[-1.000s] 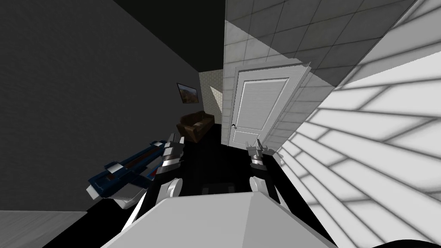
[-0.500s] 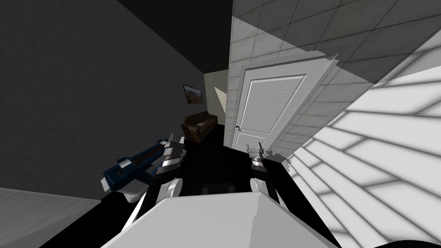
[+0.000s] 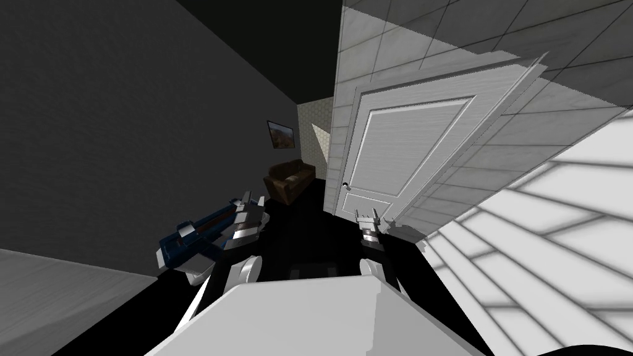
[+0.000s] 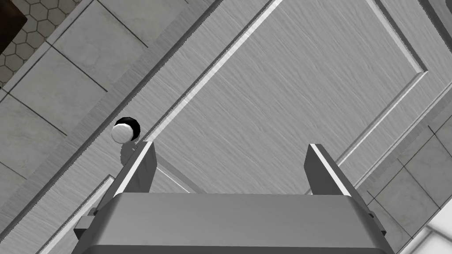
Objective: Pull the door open
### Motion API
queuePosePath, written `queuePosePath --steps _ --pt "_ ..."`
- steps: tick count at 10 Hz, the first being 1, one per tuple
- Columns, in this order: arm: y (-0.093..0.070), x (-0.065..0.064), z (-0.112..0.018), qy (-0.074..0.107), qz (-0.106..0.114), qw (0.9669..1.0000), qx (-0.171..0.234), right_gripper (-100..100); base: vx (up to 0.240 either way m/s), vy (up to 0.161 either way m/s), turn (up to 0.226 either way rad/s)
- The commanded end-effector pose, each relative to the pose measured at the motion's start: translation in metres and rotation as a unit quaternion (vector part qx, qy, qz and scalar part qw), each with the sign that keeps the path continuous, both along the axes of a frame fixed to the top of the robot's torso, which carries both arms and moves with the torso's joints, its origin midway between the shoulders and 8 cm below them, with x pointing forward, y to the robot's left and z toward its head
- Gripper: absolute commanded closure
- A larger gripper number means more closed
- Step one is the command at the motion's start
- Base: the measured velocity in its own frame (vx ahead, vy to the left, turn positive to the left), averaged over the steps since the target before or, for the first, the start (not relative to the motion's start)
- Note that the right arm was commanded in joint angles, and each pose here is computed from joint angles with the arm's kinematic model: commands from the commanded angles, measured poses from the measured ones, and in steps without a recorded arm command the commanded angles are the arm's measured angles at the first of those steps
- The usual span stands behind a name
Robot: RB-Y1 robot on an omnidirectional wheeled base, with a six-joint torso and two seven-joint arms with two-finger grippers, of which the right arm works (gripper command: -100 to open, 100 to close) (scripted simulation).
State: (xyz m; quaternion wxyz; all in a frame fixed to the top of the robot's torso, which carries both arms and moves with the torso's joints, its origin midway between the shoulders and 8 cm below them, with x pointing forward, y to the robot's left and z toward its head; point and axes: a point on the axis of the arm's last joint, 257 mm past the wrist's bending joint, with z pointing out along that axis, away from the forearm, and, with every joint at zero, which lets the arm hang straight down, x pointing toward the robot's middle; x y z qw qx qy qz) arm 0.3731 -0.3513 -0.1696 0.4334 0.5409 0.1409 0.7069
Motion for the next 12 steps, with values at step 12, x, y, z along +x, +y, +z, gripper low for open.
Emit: queuePosePath --steps 12 --pt "-0.062 -0.027 -0.088 0.004 -0.03 0.9831 0.181 -100 0.096 -0.028 0.131"
